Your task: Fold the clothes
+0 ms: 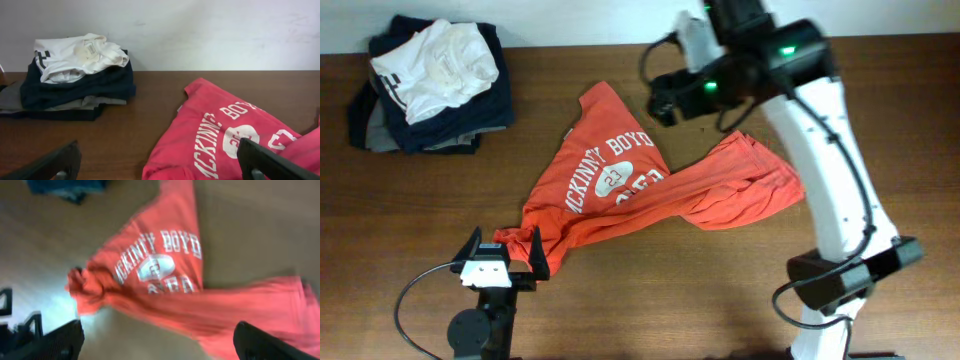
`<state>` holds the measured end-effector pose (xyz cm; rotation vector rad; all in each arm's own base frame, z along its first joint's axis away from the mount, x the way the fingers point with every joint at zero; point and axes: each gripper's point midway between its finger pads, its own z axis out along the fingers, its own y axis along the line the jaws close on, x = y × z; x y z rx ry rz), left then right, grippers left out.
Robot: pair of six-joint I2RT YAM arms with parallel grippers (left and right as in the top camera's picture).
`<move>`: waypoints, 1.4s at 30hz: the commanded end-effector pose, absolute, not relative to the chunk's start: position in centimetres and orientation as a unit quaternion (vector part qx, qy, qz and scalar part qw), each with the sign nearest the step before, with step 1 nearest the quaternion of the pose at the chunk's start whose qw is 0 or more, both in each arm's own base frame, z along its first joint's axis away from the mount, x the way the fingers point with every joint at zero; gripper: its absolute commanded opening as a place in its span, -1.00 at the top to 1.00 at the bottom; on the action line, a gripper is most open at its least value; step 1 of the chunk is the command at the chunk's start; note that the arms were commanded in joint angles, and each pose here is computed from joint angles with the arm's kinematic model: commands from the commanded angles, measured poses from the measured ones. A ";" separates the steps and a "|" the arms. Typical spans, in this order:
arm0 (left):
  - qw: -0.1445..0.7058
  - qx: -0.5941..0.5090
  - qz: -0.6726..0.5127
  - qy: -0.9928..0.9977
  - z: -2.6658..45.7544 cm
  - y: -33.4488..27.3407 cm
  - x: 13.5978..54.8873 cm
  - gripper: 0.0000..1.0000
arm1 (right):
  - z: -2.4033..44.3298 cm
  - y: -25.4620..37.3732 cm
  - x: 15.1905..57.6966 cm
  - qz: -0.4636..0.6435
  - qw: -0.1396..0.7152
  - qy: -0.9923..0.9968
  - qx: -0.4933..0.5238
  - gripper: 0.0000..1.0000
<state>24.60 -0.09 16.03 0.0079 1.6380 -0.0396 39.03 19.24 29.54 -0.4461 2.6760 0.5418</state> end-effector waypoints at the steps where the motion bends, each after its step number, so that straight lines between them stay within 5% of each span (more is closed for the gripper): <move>1: 0.698 0.008 -0.017 0.716 16.9 -0.2 24.6 -0.98 | 30.4 17.3 38.5 0.196 0.183 0.954 -0.136 -0.97; 7: 0.746 -0.005 -0.028 0.665 25.7 -0.2 23.7 -0.98 | 30.1 16.0 39.2 0.166 0.193 0.959 -0.124 -0.97; 14: 0.478 -0.001 -0.009 0.878 28.9 0.5 27.3 -0.98 | 29.9 15.4 39.2 0.150 0.192 0.962 -0.120 -0.97; 18: 0.276 -0.003 -0.101 0.956 24.5 -2.2 28.4 -0.98 | 29.6 15.1 38.6 0.145 0.178 0.966 -0.119 -0.97; 21: 0.083 -0.349 -0.010 0.933 18.1 3.4 24.6 -0.98 | 29.4 14.6 38.4 0.130 0.172 0.970 -0.115 -0.97; 24: -0.025 -0.357 0.000 0.934 14.3 3.2 24.1 -0.98 | 29.2 14.2 38.5 0.117 0.174 0.971 -0.113 -0.97; 32: -0.170 -0.354 0.029 0.919 5.6 3.2 25.1 -0.98 | 28.9 13.8 38.5 0.107 0.169 0.973 -0.111 -0.98; 38: -0.154 -0.355 0.025 0.922 2.0 3.3 25.5 -0.98 | 28.7 12.7 38.7 0.075 0.171 0.977 -0.105 -0.97; 39: -0.160 -0.355 0.025 0.921 1.7 3.1 25.0 -0.91 | 28.7 12.6 38.7 0.071 0.172 0.977 -0.104 -0.97; 42: -0.169 -0.354 0.028 0.919 1.5 3.1 24.4 -0.06 | 28.7 12.5 38.8 0.068 0.172 0.977 -0.103 -0.97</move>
